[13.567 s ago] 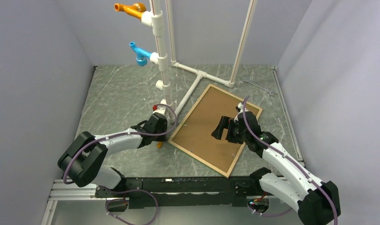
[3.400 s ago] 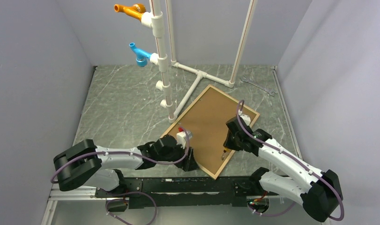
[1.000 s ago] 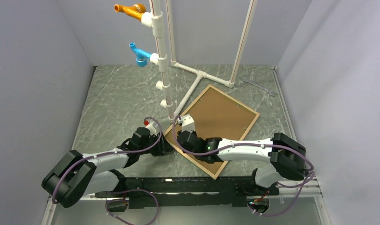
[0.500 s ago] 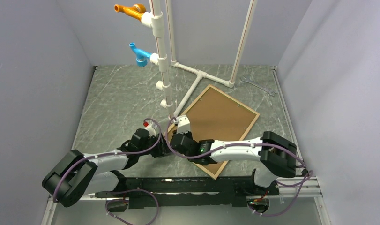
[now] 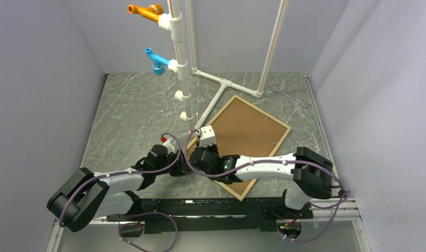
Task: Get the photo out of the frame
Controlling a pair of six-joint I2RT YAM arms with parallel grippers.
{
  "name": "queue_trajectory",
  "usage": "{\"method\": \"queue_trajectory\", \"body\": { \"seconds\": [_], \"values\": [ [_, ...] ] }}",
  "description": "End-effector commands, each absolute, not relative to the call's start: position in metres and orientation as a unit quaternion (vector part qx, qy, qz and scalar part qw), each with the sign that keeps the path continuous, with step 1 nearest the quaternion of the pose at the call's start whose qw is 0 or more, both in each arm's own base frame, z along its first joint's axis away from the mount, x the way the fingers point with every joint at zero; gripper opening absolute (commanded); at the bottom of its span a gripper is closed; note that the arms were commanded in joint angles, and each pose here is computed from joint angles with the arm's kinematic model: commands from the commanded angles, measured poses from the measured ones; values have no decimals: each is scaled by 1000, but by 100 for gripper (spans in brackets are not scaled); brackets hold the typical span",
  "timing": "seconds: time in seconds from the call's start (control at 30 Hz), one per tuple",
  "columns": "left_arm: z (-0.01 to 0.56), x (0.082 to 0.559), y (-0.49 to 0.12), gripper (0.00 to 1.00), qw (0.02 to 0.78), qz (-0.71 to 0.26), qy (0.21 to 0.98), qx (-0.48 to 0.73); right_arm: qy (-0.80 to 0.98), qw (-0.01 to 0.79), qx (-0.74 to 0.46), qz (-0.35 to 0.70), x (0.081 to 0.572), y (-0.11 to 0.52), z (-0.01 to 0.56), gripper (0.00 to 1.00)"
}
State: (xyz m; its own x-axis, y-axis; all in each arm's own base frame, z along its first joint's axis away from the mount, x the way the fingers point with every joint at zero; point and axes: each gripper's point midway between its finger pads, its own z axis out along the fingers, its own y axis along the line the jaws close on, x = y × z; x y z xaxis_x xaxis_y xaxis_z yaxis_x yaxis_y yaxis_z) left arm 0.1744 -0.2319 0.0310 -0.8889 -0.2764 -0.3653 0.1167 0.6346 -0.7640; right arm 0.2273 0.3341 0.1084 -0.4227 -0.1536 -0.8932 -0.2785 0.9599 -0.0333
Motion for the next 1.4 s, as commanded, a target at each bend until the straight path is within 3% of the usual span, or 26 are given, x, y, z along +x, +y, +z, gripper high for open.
{"method": "queue_trajectory", "body": {
  "seconds": [0.0,0.13,0.27,0.47,1.37],
  "values": [
    [37,173,-235,50,236,-438,867,-36,821,544,-96,142,235,336,150,0],
    [46,174,-235,59,251,-446,858,-34,821,530,-55,207,250,323,153,0],
    [50,177,-228,61,265,-425,865,-31,816,503,-16,284,277,310,155,0],
    [53,186,-214,66,285,-378,881,-23,816,483,5,317,322,295,154,0],
    [54,202,-225,64,268,-416,868,-33,818,415,-5,398,391,323,100,0]
  ]
}}
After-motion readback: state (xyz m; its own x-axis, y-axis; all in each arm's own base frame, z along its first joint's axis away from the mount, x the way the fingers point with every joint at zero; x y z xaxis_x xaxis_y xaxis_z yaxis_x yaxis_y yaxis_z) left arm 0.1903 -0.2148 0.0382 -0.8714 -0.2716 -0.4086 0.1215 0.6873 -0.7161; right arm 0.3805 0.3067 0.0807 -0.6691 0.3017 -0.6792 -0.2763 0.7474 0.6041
